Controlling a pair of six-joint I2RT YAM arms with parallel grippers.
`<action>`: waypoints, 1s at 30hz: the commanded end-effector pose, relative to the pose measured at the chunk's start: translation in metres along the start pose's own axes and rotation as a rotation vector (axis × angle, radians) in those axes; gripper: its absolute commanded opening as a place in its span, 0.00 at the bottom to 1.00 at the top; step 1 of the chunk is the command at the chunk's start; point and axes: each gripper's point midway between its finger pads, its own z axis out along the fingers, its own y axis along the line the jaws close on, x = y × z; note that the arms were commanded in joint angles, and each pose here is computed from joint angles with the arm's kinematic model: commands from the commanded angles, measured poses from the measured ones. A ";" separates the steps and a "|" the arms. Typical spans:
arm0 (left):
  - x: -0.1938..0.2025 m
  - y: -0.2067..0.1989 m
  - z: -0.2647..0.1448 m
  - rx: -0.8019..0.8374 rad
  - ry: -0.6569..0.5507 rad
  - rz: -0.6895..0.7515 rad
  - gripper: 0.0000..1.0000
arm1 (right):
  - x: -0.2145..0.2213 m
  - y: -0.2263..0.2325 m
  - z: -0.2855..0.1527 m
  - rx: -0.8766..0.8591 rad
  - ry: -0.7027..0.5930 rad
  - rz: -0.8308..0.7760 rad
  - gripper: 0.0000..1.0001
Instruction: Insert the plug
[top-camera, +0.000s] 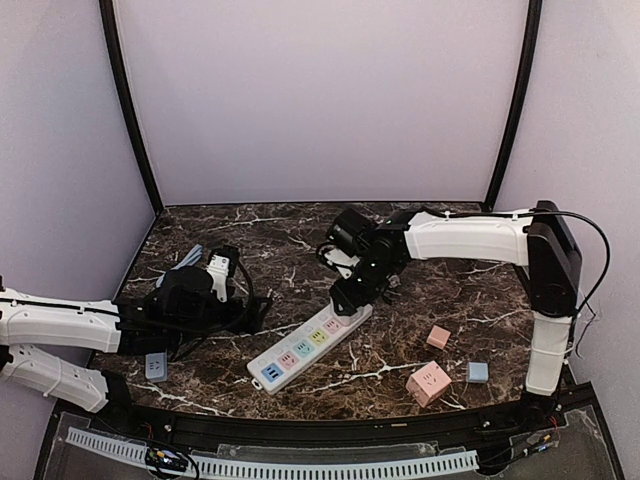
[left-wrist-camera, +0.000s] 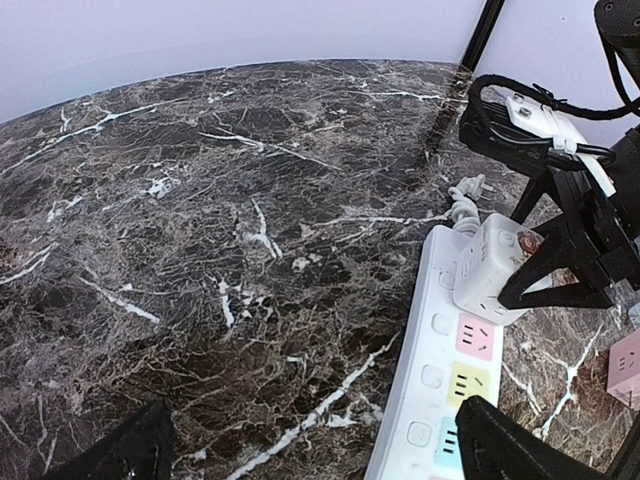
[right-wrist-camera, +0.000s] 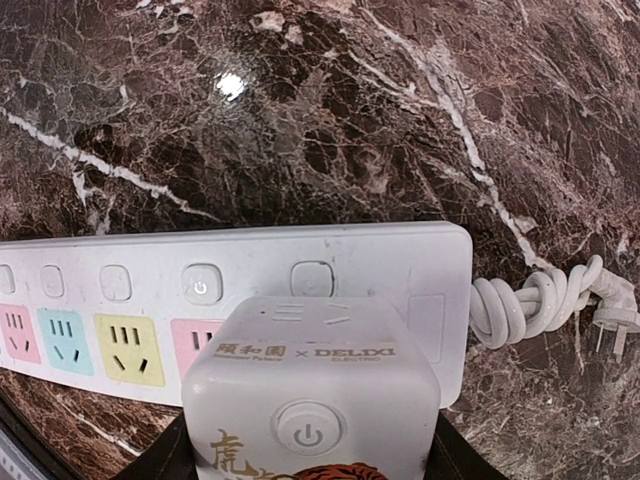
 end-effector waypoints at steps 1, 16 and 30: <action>0.001 0.003 -0.002 0.004 -0.009 -0.001 0.99 | 0.059 -0.024 0.060 0.109 0.212 0.036 0.00; 0.001 0.002 -0.003 0.009 -0.009 -0.003 0.99 | 0.086 -0.025 0.084 0.171 0.293 0.003 0.00; -0.001 0.004 -0.005 0.004 -0.020 -0.006 0.99 | 0.084 -0.068 0.059 0.316 0.294 -0.008 0.00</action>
